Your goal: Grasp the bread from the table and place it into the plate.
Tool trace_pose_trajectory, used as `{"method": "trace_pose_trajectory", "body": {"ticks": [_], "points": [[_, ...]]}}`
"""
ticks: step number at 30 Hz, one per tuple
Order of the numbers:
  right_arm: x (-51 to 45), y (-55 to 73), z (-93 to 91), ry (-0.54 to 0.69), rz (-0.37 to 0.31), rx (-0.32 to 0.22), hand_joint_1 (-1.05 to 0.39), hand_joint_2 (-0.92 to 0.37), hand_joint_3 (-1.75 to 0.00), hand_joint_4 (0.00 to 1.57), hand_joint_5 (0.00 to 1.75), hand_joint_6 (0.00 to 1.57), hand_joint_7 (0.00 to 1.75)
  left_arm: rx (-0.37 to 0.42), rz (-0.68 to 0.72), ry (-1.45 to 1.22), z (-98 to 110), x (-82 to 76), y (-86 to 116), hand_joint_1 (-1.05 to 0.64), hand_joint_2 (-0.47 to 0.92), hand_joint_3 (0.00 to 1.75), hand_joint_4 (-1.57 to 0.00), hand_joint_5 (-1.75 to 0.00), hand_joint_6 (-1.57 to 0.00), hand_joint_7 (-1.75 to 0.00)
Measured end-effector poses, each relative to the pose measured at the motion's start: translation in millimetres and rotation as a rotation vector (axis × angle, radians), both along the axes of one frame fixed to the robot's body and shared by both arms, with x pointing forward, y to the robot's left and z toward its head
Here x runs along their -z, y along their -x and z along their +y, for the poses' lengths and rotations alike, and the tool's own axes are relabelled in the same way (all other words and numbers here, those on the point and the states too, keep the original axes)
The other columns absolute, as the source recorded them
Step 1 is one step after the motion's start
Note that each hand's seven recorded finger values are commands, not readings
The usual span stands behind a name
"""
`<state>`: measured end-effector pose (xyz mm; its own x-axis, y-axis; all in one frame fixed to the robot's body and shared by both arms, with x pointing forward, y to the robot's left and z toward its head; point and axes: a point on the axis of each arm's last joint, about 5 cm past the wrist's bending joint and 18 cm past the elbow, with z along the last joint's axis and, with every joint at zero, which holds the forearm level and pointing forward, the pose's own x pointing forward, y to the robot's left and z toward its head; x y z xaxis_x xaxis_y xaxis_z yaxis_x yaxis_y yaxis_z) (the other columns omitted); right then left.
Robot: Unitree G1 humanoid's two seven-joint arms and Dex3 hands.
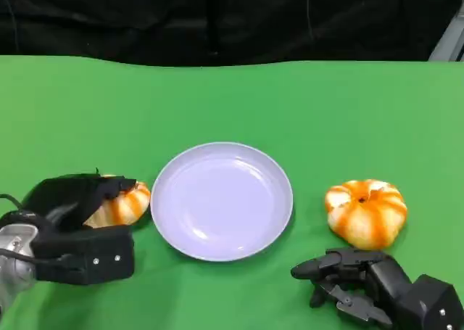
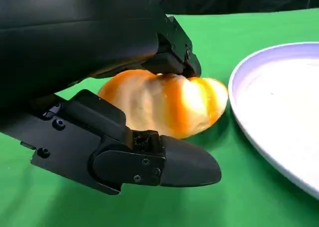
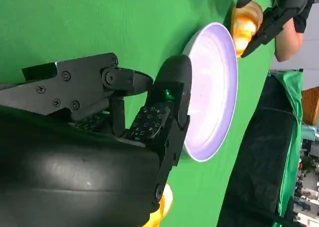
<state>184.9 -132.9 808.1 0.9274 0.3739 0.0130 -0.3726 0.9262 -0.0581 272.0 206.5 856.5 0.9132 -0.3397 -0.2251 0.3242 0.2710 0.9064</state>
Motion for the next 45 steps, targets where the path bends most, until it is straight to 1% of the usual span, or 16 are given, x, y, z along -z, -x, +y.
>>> {"method": "trace_pose_trajectory", "body": {"ticks": [7, 10, 11, 14, 22, 28, 30, 31, 32, 33, 35, 36, 37, 39, 43, 45], "points": [[0.1, 0.1, 0.0, 0.0, 0.001, 0.0, -0.07, -0.92, -0.38, 0.81, 1.2, 1.12, 0.32, -0.023, 0.043, -0.034, -4.2, 1.6, -3.9, -0.98, 0.92, 0.47, -0.37, 0.0, -0.43, 0.0], [0.1, 0.1, 0.0, 0.001, 0.001, 0.0, -0.06, -0.92, -0.38, 0.81, 1.2, 1.12, 0.32, -0.025, 0.054, -0.042, -4.4, 1.0, -4.9, -0.82, 0.92, 0.38, -0.39, -0.01, -0.44, 0.0], [0.1, 0.1, 0.0, 0.001, 0.001, 0.0, -0.05, -0.92, -0.38, 0.8, 1.2, 1.12, 0.32, -0.025, 0.055, -0.043, -4.5, 1.2, -4.8, -0.6, 0.92, 0.25, -0.4, -0.01, -0.45, 0.0], [0.1, 0.2, 0.0, 0.0, 0.001, 0.0, -0.04, -0.92, -0.39, 0.8, 1.19, 1.12, 0.32, -0.022, 0.058, -0.045, -4.7, 1.3, -4.7, -0.39, 0.92, 0.12, -0.4, 0.0, -0.45, 0.0], [0.2, 0.3, 0.0, 0.0, 0.002, 0.0, -0.05, -0.92, -0.39, 0.81, 1.18, 1.12, 0.32, -0.012, 0.071, -0.045, -4.4, 0.0, -5.6, -0.28, 0.92, 0.12, -0.43, -0.01, -0.46, -0.01], [0.2, 0.3, 0.1, 0.001, 0.001, 0.001, -0.06, -0.92, -0.38, 0.81, 1.18, 1.11, 0.32, -0.01, 0.07, -0.045, -3.9, -0.2, -5.5, -0.15, 0.92, 0.16, -0.57, -0.06, -0.54, -0.03], [0.1, 0.3, 0.1, 0.002, 0.001, 0.002, -0.06, -0.92, -0.38, 0.81, 1.18, 1.11, 0.32, -0.013, 0.069, -0.042, -3.8, -0.2, -5.5, -0.12, 0.92, 0.2, -0.95, -0.19, -0.94, -0.09], [0.1, 0.3, 0.2, 0.003, 0.001, 0.003, -0.06, -0.92, -0.38, 0.81, 1.18, 1.11, 0.32, -0.018, 0.066, -0.035, -3.7, -0.4, -5.6, -0.12, 0.92, 0.21, -1.02, -0.22, -1.02, -0.09], [0.0, 0.3, 0.4, 0.004, 0.0, 0.002, -0.06, -0.92, -0.38, 0.81, 1.18, 1.11, 0.32, -0.025, 0.06, -0.028, -3.5, -0.9, -5.9, -0.12, 0.92, 0.22, -1.04, -0.46, -1.14, -0.08], [0.0, 0.3, 0.5, 0.004, 0.0, 0.002, -0.06, -0.92, -0.38, 0.81, 1.18, 1.11, 0.32, -0.032, 0.058, -0.019, -3.3, -1.3, -6.2, -0.14, 0.92, 0.21, -0.93, -0.94, -1.27, -0.06], [-0.1, 0.3, 0.5, 0.004, 0.0, 0.001, -0.06, -0.92, -0.38, 0.81, 1.18, 1.11, 0.32, -0.044, 0.052, -0.002, -3.0, -2.2, -6.9, -0.15, 0.92, 0.21, -0.85, -1.22, -1.33, -0.05], [-0.1, 0.3, 0.6, 0.004, 0.0, 0.001, -0.07, -0.92, -0.38, 0.81, 1.18, 1.11, 0.32, -0.047, 0.048, 0.003, -3.0, -2.9, -7.5, -0.17, 0.92, 0.18, -0.72, -1.47, -1.33, -0.06], [-0.1, 0.2, 0.6, 0.004, -0.001, 0.001, -0.07, -0.92, -0.38, 0.81, 1.19, 1.11, 0.32, -0.053, 0.041, 0.01, -2.9, -3.3, -7.9, -0.18, 0.92, 0.16, -0.66, -1.57, -1.33, -0.07], [-0.2, 0.2, 0.8, 0.005, -0.001, 0.0, -0.07, -0.92, -0.38, 0.81, 1.19, 1.11, 0.32, -0.063, 0.022, 0.019, -3.4, -2.9, -7.6, -0.2, 0.92, 0.13, -0.61, -1.7, -1.32, -0.08], [-0.2, 0.2, 0.9, 0.004, -0.001, 0.0, -0.07, -0.92, -0.38, 0.81, 1.19, 1.11, 0.32, -0.075, 0.006, 0.029, -4.6, 0.1, -5.5, -0.2, 0.92, 0.13, -0.59, -1.74, -1.29, -0.14], [-0.2, 0.2, 1.0, 0.004, -0.001, 0.0, -0.06, -0.92, -0.38, 0.8, 1.19, 1.11, 0.32, -0.08, -0.002, 0.032, -4.8, 0.7, -5.2, -0.2, 0.92, 0.16, -0.62, -1.75, -0.88, -0.99]]}}
